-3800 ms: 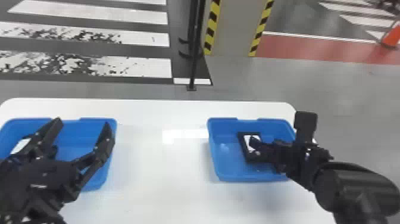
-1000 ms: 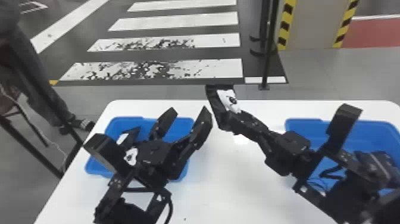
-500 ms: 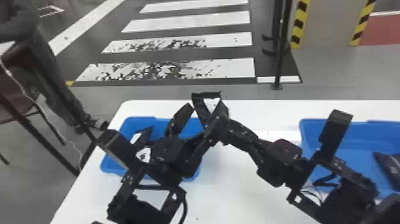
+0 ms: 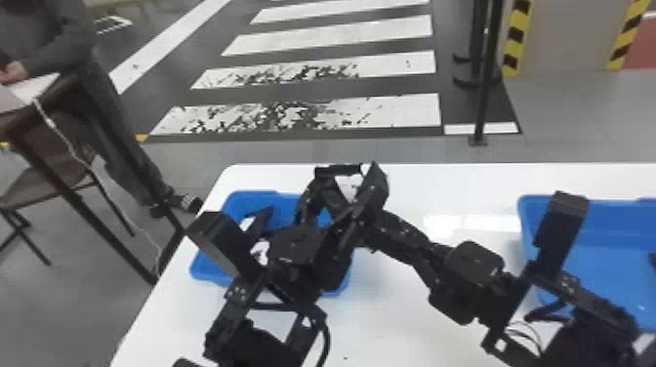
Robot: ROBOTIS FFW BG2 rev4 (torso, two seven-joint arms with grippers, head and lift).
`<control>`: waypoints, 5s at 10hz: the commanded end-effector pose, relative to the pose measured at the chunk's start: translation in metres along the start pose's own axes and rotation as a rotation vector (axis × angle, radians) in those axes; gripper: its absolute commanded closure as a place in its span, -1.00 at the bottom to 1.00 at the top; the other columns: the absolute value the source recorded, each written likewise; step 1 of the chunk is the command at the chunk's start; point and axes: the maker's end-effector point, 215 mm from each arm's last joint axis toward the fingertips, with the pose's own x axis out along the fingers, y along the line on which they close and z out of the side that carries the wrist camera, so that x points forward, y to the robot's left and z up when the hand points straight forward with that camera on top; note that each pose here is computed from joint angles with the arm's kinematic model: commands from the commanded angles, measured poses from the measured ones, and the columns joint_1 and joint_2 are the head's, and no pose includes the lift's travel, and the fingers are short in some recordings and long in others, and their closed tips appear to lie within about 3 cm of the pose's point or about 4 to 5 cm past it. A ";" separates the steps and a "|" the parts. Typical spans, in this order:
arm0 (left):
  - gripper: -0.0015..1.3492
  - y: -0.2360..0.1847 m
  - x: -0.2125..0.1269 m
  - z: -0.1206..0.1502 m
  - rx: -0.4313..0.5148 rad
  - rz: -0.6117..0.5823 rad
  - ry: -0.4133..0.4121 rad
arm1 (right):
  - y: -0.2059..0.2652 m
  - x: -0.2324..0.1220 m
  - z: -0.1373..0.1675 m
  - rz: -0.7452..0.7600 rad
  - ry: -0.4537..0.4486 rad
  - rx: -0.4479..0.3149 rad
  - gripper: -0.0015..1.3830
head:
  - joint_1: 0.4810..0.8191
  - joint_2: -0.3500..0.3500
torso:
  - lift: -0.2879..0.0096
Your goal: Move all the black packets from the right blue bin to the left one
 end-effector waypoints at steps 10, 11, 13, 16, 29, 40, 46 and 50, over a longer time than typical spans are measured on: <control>0.79 0.015 -0.009 0.017 -0.033 0.078 -0.064 | -0.016 0.002 -0.004 0.018 -0.018 0.040 -0.88 | 0.27 0.79 | -0.01; 0.79 0.038 -0.008 0.021 0.056 0.126 -0.073 | -0.018 0.001 -0.003 0.016 -0.029 0.052 -0.87 | 0.27 0.80 | -0.01; 0.79 0.113 0.000 0.012 0.277 0.255 -0.058 | -0.024 -0.001 -0.001 0.011 -0.046 0.078 -0.86 | 0.27 0.89 | -0.01; 0.49 0.216 -0.007 -0.016 0.523 0.431 0.037 | -0.031 -0.005 0.004 0.000 -0.062 0.086 -0.86 | 0.27 1.00 | -0.01; -0.79 0.033 -0.041 0.043 0.109 0.098 -0.241 | -0.280 -0.242 0.061 -0.933 0.317 -0.203 -0.86 | 0.27 -0.01 | -0.01; -0.79 0.033 -0.045 0.046 0.097 0.109 -0.259 | -0.312 -0.337 0.020 -1.192 0.703 0.023 -0.83 | 0.27 -0.51 | -0.01; -0.79 0.032 -0.045 0.047 0.095 0.107 -0.263 | -0.334 -0.376 0.013 -1.296 0.714 0.077 -0.83 | 0.27 -0.69 | -0.01; -0.79 0.032 -0.045 0.046 0.094 0.106 -0.263 | -0.339 -0.377 0.002 -1.289 0.703 0.094 -0.78 | 0.27 -0.71 | -0.01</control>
